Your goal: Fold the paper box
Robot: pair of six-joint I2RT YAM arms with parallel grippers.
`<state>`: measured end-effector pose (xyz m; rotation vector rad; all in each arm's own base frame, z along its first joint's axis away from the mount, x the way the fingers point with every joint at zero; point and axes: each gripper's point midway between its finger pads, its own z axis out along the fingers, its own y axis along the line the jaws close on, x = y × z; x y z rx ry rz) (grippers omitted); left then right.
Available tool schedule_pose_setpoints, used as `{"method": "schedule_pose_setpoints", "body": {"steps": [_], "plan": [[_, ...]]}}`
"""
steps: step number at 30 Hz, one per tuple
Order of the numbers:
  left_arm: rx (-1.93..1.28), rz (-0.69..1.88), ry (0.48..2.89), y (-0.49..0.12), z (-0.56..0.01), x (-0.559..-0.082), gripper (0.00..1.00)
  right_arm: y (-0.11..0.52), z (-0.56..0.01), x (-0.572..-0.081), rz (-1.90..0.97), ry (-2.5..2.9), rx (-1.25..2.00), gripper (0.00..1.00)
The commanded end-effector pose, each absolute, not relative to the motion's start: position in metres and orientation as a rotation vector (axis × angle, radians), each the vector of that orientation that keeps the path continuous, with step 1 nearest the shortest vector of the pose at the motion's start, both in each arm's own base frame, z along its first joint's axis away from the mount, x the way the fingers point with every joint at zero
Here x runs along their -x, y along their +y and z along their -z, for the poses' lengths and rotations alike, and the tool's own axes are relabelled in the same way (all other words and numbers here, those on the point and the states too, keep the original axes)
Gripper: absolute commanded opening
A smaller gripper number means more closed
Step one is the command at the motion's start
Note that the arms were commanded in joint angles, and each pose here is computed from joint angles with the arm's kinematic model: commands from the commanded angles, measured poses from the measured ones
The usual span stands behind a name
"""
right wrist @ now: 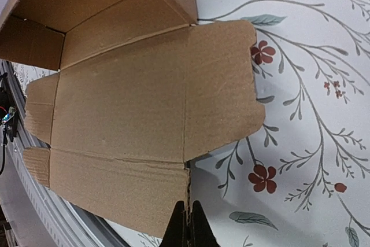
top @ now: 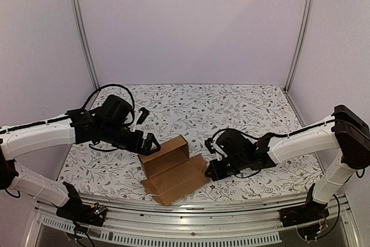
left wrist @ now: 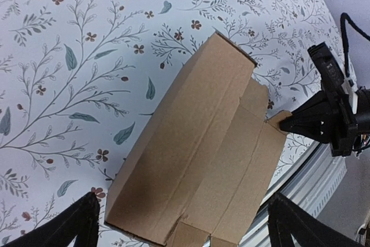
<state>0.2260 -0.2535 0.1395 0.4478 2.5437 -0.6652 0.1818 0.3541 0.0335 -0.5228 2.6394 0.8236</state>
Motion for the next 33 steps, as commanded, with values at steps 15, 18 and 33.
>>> {"method": "schedule_pose_setpoints", "body": {"steps": [15,18,33], "plan": [[-0.409,0.619,2.426,-0.227,-0.193,-0.225,1.0,0.308,-0.183,-0.205,-0.235,2.466,1.027,0.0],[-0.404,0.604,2.409,-0.222,-0.2,-0.224,0.99,0.299,-0.203,-0.21,-0.13,2.416,1.086,0.0],[-0.391,0.593,2.372,-0.213,-0.215,-0.22,1.0,0.293,-0.289,-0.218,0.551,1.902,1.571,0.0]]}}
